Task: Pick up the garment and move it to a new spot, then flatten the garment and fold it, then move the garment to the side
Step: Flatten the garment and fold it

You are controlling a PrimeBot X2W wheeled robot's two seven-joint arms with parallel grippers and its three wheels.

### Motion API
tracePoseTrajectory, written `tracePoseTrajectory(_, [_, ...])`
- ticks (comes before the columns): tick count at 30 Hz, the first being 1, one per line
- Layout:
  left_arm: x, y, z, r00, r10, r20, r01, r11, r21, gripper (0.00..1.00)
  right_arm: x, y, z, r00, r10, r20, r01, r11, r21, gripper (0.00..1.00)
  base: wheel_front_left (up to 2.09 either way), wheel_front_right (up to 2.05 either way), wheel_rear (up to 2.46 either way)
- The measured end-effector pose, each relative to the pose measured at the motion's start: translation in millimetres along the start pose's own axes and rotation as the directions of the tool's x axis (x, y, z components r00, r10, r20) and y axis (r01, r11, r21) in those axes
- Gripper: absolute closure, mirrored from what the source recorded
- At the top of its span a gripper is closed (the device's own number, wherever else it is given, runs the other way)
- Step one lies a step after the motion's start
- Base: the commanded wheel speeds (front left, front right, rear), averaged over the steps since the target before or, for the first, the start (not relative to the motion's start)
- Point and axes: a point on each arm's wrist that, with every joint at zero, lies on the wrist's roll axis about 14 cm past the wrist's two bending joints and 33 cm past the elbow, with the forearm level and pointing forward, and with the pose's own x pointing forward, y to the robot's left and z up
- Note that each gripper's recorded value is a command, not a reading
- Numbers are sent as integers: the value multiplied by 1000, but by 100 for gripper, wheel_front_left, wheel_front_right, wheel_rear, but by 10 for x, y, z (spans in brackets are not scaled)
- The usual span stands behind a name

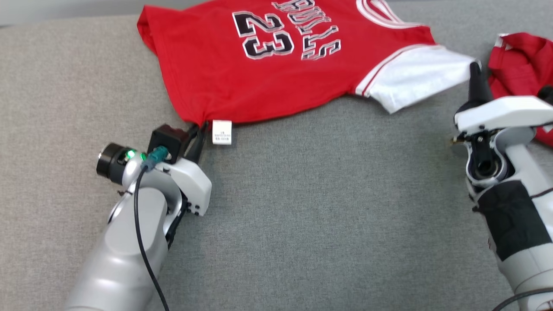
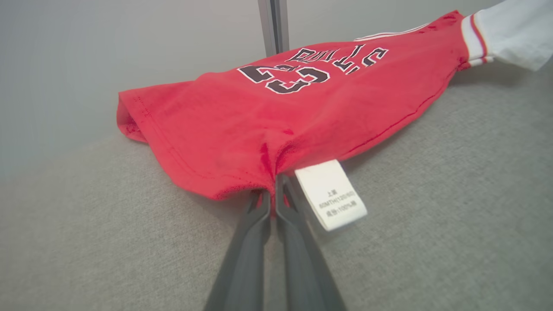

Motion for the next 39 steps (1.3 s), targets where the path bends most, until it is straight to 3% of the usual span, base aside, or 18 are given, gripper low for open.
tracePoseTrajectory(12, [-405,-208,-10,1000,-25,9,25,999,41,100,-409,-65,-152,996,-32,-78,32,999,-1,100,0,0,0])
tracePoseTrajectory(28, [-856,-2,229,991,64,114,-78,989,122,100,-780,-165,-246,993,-44,-112,48,998,34,100,0,0,0])
tracePoseTrajectory(39, [-1115,-169,-240,997,82,11,-83,992,94,100,-1000,-299,-359,988,-51,-143,57,998,39,100,0,0,0])
